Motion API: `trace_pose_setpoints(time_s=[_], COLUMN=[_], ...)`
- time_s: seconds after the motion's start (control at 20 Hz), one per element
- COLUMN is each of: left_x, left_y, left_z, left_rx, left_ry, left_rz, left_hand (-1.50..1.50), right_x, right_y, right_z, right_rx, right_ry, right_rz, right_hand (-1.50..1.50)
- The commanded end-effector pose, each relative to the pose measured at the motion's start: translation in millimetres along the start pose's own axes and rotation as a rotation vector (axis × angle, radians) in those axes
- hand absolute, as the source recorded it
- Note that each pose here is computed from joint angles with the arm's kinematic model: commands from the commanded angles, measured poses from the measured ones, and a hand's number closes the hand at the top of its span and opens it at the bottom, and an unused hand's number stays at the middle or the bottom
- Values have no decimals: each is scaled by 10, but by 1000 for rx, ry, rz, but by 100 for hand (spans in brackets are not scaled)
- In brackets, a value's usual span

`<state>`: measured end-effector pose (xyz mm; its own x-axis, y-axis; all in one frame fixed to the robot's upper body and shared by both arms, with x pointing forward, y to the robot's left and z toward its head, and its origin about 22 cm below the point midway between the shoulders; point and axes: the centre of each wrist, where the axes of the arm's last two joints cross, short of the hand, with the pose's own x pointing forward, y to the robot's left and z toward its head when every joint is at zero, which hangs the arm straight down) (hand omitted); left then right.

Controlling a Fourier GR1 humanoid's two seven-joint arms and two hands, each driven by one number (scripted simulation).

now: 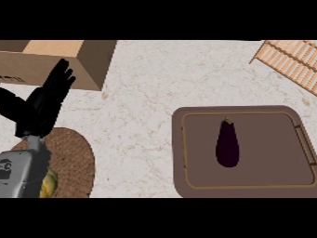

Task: Pick the lemon from the tray and place it in the tiered shelf

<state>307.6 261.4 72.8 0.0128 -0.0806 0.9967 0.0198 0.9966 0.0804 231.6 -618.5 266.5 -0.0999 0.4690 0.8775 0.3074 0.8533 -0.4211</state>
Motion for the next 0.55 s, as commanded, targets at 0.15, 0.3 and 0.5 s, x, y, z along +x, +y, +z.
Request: trace_pose_setpoints(time_s=[0.15, 0.3, 0.5], left_x=[9, -104, -64], left_y=[68, 104, 114], left_z=[30, 83, 47], left_rx=[18, 30, 27], left_ry=[9, 21, 27], left_rz=[14, 12, -3], left_hand=[0, 0, 0], right_x=[-4, 50, -15], right_y=[-165, -226, -142], right_z=[168, 203, 173], right_rx=[113, 143, 161], right_ry=[-87, -147, -194], right_rz=[-88, -70, -24], right_hand=[-150, -150, -150])
